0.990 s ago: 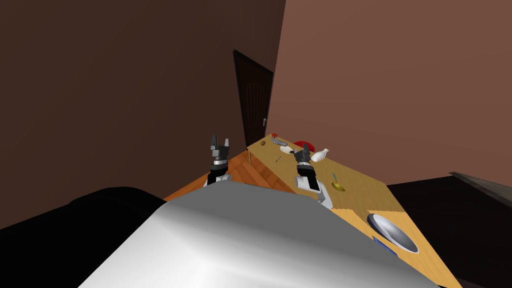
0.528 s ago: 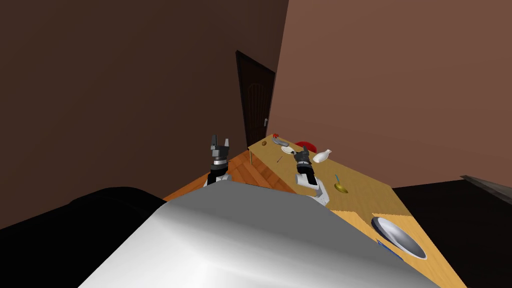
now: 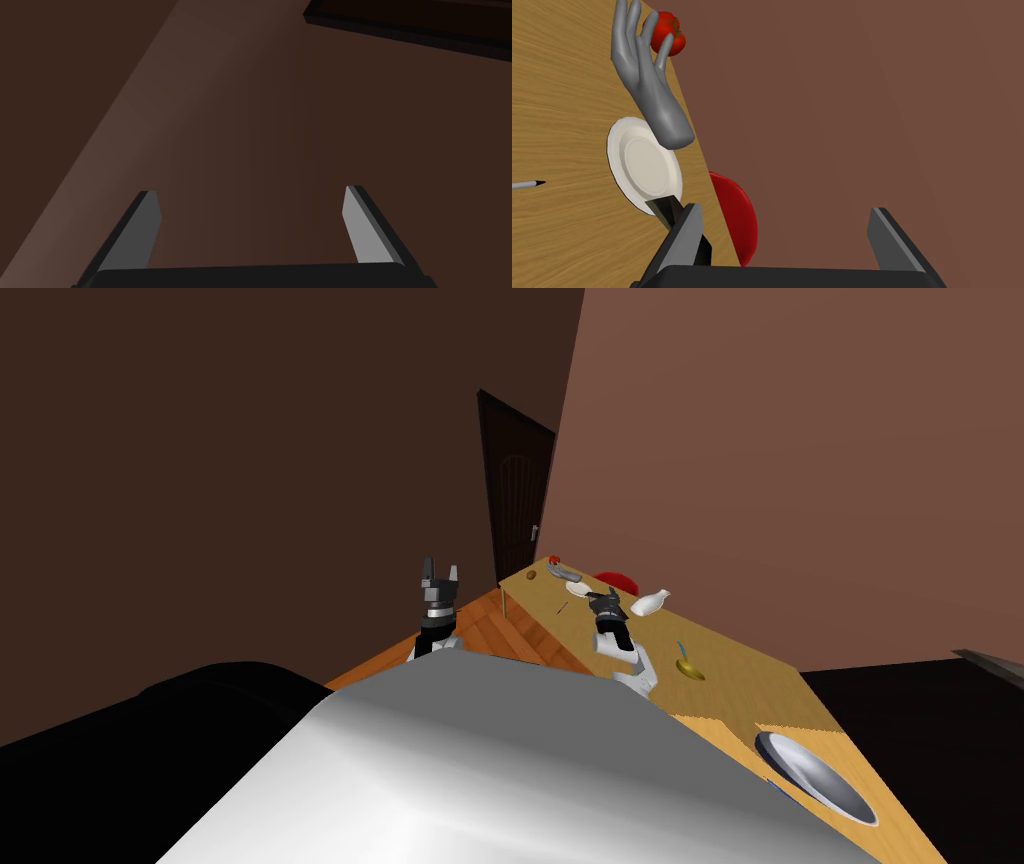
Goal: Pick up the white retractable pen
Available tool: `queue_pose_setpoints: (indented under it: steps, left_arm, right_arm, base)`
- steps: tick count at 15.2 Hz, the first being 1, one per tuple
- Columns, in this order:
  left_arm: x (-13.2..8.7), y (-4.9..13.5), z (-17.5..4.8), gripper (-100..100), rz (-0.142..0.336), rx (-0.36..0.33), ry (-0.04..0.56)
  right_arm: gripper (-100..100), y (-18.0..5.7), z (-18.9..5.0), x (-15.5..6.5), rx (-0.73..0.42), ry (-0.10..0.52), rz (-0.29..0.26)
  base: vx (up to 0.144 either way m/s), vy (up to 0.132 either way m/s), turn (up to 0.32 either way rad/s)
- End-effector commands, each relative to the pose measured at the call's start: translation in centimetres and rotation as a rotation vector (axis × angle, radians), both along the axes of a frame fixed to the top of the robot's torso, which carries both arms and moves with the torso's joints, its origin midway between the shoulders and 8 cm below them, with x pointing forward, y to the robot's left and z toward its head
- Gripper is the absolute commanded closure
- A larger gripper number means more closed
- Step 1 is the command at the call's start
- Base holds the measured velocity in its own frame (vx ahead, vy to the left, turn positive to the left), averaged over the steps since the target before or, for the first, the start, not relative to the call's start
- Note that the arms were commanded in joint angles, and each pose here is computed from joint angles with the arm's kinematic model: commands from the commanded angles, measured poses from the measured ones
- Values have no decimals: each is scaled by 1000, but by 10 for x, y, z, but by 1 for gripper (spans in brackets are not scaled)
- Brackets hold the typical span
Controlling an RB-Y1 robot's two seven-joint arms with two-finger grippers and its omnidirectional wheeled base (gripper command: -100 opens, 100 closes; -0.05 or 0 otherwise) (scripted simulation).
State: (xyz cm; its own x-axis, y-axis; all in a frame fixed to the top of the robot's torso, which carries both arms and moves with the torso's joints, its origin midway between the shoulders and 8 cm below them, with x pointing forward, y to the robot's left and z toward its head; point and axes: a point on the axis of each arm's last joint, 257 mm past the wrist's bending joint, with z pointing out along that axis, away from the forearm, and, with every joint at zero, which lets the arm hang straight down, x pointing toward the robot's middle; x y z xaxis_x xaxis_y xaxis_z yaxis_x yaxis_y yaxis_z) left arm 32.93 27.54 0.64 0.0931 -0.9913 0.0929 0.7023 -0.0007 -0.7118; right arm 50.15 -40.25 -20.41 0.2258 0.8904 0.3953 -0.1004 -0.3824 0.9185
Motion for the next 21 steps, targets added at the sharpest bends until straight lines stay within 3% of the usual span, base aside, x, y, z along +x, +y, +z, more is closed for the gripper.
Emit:
queue_pose_setpoints:
  steps: [1,8,9,11,12,14,15,17,18,20,21]
  left_arm:
    - [0,0,0,0,0,0,0]
    - [0,0,0,0,0,0,0]
    - [0,0,0,0,0,0,0]
    - [0,0,0,0,0,0,0]
    - [0,0,0,0,0,0,0]
    - [0,0,0,0,0,0,0]
    - [0,0,0,0,0,0,0]
    - [0,0,0,0,0,0,0]
    - [0,0,0,0,0,0,0]
    - [0,0,0,0,0,0,0]
    - [0,0,0,0,0,0,0]
  right_arm:
    - [-100,-9,-19,4,73,43,-30]
    - [-100,-39,-64,6,259,128,-119]
    - [-100,-52,-73,7,304,154,-156]
    - [-100,-53,-86,4,347,168,-170]
    - [-100,-65,-96,3,393,192,-209]
    - [-100,-66,-107,0,435,204,-223]
    - [-100,-77,-119,-3,483,233,-267]
    - [-100,-77,-128,-6,522,238,-280]
    - [-100,-88,-143,-11,571,268,-326]
    - [-100,-88,-148,-13,608,269,-340]
    - [-100,-97,-164,-20,658,299,-388]
  base:
    - [4,25,57]
    - [9,26,43]
    - [13,27,74]
    - [18,24,42]
    - [22,32,74]
    - [23,31,47]
    - [21,32,59]
    - [22,25,48]
    - [24,30,70]
    - [29,32,53]
    - [33,35,67]
